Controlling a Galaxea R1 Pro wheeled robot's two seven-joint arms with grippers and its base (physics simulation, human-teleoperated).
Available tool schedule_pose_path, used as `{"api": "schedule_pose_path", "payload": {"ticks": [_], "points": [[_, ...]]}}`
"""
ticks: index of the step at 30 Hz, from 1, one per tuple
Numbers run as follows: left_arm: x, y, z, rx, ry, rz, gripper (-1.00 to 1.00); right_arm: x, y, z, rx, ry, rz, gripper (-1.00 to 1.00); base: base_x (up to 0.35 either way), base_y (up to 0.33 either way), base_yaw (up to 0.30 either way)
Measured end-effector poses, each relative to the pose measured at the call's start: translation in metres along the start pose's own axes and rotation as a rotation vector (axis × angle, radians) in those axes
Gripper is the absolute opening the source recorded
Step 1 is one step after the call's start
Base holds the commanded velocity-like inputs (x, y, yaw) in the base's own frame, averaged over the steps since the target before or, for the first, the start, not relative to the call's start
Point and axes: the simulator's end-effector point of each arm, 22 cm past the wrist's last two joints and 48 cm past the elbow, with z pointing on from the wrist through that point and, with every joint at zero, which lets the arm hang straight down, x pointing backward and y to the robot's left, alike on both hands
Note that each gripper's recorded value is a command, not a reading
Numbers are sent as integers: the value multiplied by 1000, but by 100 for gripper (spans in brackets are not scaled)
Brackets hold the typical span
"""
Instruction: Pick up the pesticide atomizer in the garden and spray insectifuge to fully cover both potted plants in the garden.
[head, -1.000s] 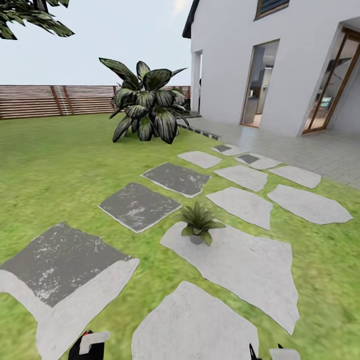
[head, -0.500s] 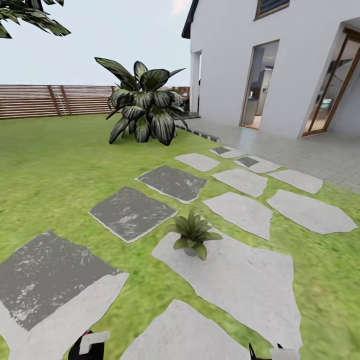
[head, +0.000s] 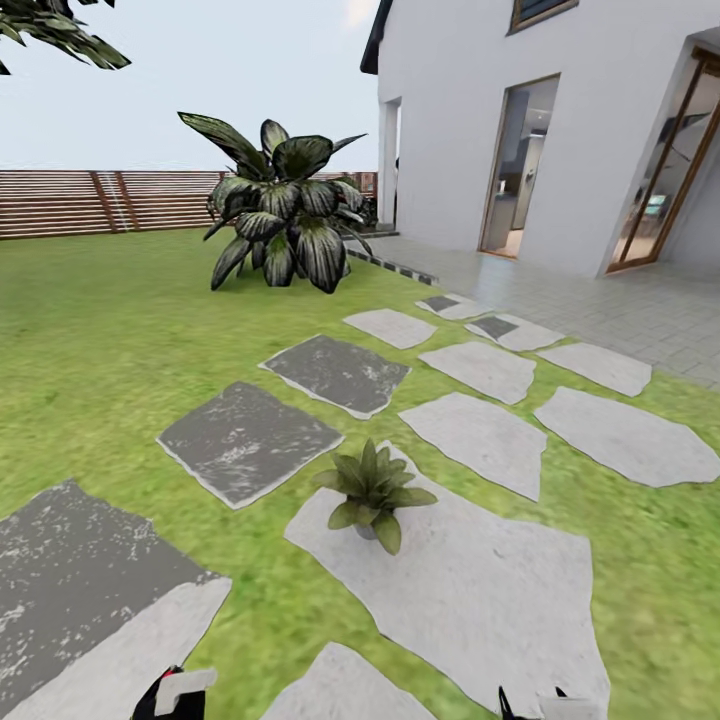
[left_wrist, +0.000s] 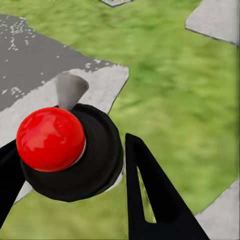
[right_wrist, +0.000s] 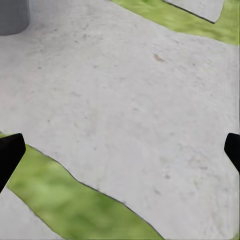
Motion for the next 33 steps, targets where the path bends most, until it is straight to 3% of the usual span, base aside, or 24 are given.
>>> {"api": "schedule_pose_path", "payload": {"ticks": [13,23,27,28,30,32,33], "points": [[0,1,0,1,-1,1,-100,0,0,0,-1,-1,-1,100,272,-160,0],[-1,-2,0,6,-4,0,-100,1,1,0,-4,2,-3,100,-104,-198,0],[-4,-9,1,38,-9,18,-100,-1,0,1,-15,-2,-20,100,-16,-14,0],[-5,-53,-2,246,-9,97,-100,-7,11,3,-75,-20,-109,100,-1,-1,0],[-4,-79,-10,412,1,130,-100,-20,21,6,-120,-54,-179,100,0,0,0],[-30,-97,-18,735,33,214,-100,-51,48,13,-232,-133,-366,100,0,0,0],[-38,-98,-19,798,42,238,-100,-50,56,13,-271,-127,-408,100,0,0,0]]}}
